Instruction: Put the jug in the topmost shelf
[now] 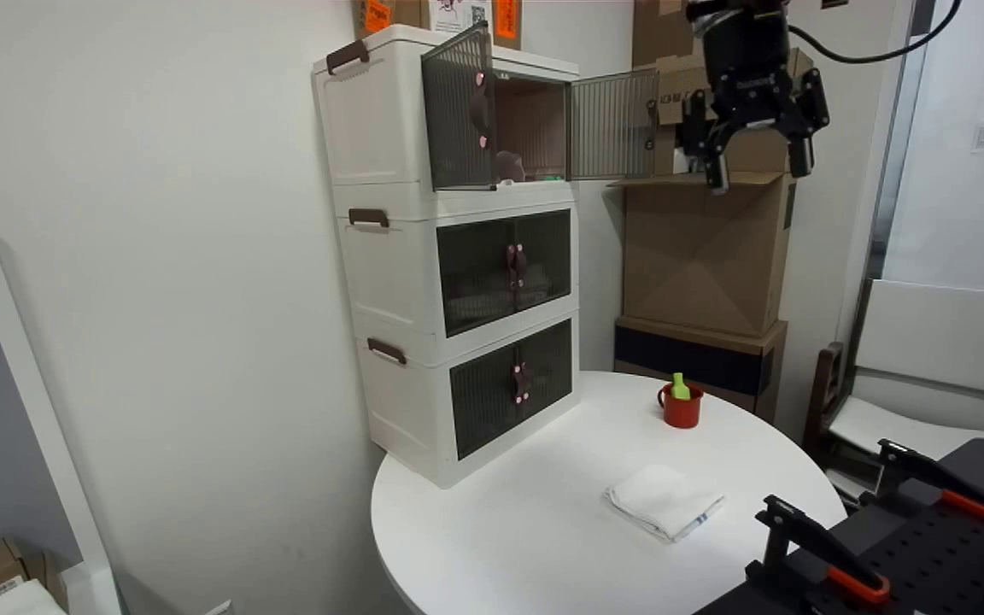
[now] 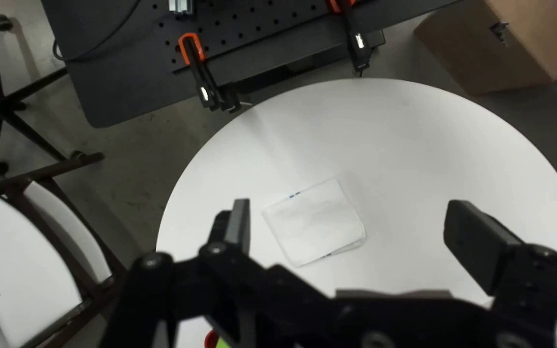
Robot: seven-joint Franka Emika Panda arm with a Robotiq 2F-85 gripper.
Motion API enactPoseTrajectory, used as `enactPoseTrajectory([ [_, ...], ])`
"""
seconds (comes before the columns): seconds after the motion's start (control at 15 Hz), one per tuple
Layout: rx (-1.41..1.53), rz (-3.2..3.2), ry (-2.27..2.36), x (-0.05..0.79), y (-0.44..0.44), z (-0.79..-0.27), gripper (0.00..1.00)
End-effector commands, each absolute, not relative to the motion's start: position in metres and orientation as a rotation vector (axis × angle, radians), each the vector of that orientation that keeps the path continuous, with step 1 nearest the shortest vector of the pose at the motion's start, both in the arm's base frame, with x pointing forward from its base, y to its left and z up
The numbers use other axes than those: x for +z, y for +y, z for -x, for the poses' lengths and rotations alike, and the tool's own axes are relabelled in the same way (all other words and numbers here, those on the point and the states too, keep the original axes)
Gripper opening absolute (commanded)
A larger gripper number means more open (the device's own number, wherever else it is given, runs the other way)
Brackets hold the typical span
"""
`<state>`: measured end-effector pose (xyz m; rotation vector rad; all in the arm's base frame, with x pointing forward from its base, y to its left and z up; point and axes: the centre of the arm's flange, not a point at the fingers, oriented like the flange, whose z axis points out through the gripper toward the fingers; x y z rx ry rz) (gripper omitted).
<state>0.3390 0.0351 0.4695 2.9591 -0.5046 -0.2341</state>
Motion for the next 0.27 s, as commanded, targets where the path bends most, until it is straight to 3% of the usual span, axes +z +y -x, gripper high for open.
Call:
enactPoseTrajectory([
  [0.0,-0.229,-2.963,-0.491,0.4686,0.0341,-0.3324,1.0],
  [0.2,-0.217,-2.967,-0.483,0.4696,0.0338,-0.3277,1.0],
])
